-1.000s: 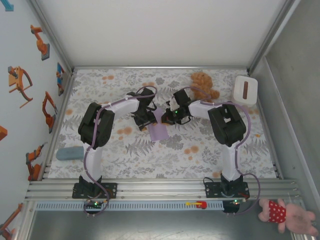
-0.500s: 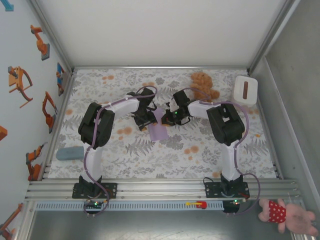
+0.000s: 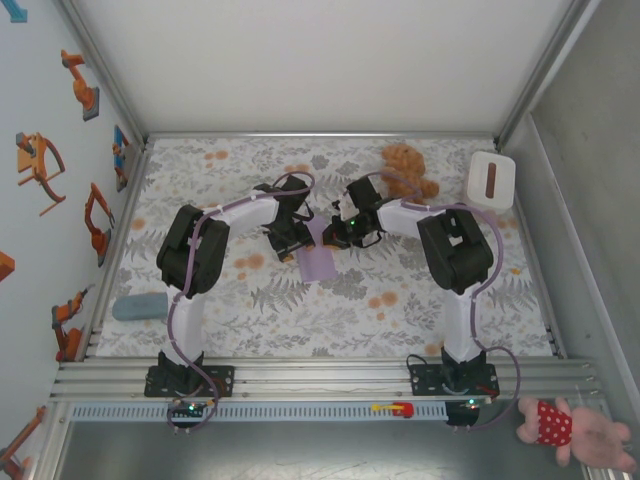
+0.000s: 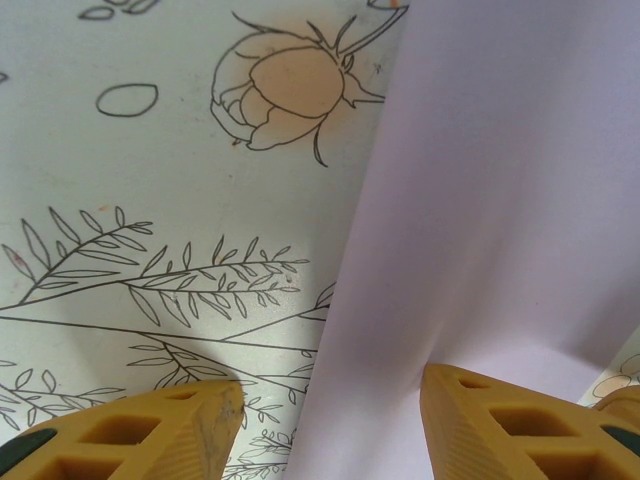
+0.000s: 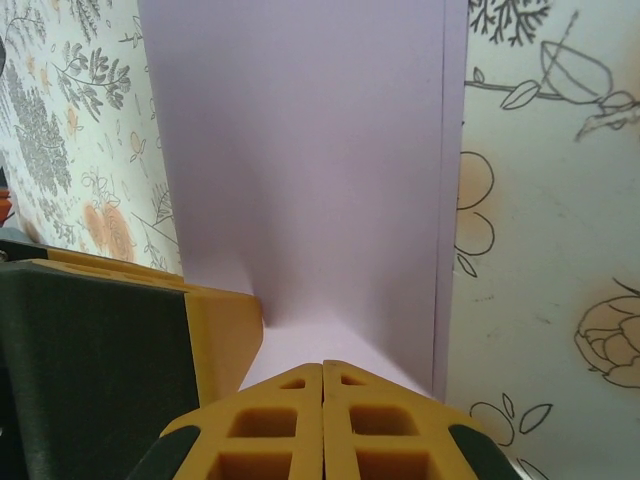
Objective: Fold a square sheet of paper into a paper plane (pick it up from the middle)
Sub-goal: Hold the square sheet of paper at the center of the table.
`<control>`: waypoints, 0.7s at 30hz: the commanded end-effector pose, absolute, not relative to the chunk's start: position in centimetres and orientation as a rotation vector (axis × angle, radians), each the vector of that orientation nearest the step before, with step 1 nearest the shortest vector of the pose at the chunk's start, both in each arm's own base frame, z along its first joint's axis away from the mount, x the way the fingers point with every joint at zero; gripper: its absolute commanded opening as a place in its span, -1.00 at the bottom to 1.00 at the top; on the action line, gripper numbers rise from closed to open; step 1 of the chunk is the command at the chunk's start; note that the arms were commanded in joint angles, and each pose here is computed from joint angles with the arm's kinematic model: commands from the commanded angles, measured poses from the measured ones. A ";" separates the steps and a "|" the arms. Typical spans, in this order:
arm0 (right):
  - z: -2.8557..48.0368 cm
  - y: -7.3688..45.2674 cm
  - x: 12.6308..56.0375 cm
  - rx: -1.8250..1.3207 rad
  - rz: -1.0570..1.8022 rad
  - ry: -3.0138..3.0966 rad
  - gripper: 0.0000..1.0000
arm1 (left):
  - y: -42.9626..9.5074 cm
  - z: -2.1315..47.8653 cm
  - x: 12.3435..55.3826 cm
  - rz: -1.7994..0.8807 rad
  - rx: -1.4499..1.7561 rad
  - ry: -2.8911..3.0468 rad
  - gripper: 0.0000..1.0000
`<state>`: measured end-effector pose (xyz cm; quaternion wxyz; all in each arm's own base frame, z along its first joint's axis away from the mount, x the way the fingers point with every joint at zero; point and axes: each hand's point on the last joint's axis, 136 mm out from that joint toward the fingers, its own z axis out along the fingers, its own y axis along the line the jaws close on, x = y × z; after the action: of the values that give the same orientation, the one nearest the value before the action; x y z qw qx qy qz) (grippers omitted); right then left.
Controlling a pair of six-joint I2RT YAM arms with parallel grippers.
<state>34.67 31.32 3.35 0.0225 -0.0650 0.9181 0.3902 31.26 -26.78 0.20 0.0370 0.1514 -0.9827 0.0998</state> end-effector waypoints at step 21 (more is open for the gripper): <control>1.4 31.5 34.1 -0.201 1.209 2.900 -0.87 | -23.7 -12.6 23.4 -0.014 0.404 -2.759 0.10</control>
<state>34.42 31.22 2.12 0.0095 -0.0603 0.9207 0.3854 31.25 -26.86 0.15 0.0419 0.1517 -0.9826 0.0982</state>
